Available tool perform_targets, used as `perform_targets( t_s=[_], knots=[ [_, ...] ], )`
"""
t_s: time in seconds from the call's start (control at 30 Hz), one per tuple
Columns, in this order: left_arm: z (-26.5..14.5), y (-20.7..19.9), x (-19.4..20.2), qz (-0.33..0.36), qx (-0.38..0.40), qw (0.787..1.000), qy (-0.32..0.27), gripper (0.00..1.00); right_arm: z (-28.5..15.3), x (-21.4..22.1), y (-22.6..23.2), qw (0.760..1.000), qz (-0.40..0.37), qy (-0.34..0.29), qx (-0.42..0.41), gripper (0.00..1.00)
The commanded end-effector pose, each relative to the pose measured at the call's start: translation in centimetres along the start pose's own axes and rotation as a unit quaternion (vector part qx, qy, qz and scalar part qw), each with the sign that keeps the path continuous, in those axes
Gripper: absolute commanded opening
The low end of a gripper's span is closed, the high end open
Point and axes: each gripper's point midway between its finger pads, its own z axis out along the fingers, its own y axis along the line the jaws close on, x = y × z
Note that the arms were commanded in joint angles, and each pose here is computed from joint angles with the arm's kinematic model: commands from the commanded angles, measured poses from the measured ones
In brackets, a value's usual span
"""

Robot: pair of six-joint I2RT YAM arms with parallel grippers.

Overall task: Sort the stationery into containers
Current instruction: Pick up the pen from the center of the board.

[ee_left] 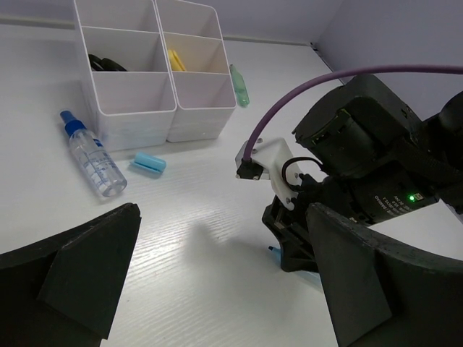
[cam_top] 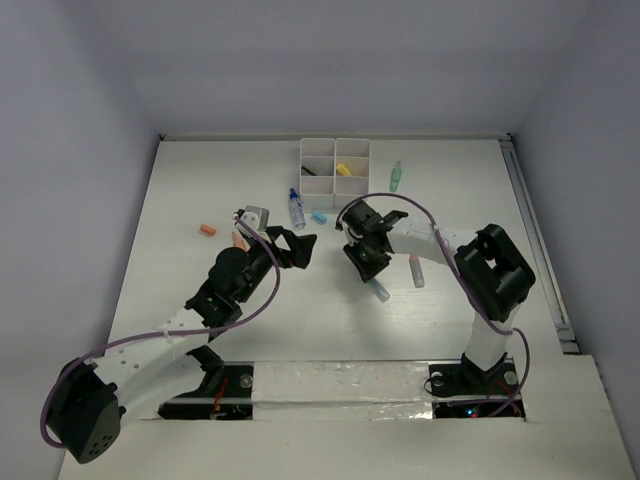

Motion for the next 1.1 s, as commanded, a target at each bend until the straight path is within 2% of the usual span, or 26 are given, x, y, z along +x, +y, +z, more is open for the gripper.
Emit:
perform_targets(
  t_s=[0.0,0.1,0.13,0.2,0.33,0.37,0.43,0.5,0.6,0.73,0.87,1.07],
  knots=[
    [0.2,-0.6,-0.5,0.000,0.014,1.000,-0.012,0.99,0.7,-0.9,0.8,1.000,0.007,-0.021,-0.015,0.21],
    [0.3,-0.9,-0.4,-0.003,0.021,1.000,-0.010,0.99,0.6,-1.1,0.7,0.999,0.013,-0.028,-0.009,0.12],
    [0.3,-1.0,-0.4,-0.003,0.024,1.000,-0.008,0.99,0.3,-1.4,0.6,0.999,0.018,-0.036,-0.005,0.05],
    [0.7,-0.9,0.4,-0.003,0.022,1.000,0.007,0.99,-0.2,-2.4,0.4,0.998,0.028,-0.061,0.003,0.00],
    [1.3,-1.5,1.2,-0.011,0.036,0.999,0.023,0.96,-3.4,-6.3,-0.7,0.985,0.072,-0.151,0.037,0.00],
    [1.4,-1.5,1.5,-0.013,0.037,0.999,0.027,0.95,-5.0,-8.0,-0.6,0.976,0.097,-0.192,0.035,0.00],
    [1.6,-1.9,1.7,-0.016,0.046,0.998,0.032,0.91,-6.5,-9.2,-0.7,0.962,0.135,-0.233,0.033,0.00],
    [1.8,-2.3,2.4,-0.018,0.060,0.997,0.043,0.88,-9.6,-11.5,-0.5,0.936,0.164,-0.310,0.014,0.00],
    [2.1,-3.1,3.6,-0.021,0.085,0.994,0.064,0.77,-11.9,-13.4,0.3,0.903,0.200,-0.379,-0.028,0.00],
    [2.8,-3.7,4.7,-0.021,0.101,0.991,0.088,0.69,-13.1,-14.8,1.7,0.876,0.216,-0.429,-0.047,0.00],
    [3.1,-3.9,5.6,-0.024,0.109,0.988,0.102,0.68,-15.3,-16.1,3.5,0.842,0.224,-0.482,-0.094,0.00],
    [3.5,-3.9,5.9,-0.022,0.111,0.988,0.105,0.66,-16.0,-16.6,5.3,0.830,0.220,-0.496,-0.125,0.00]
  ],
)
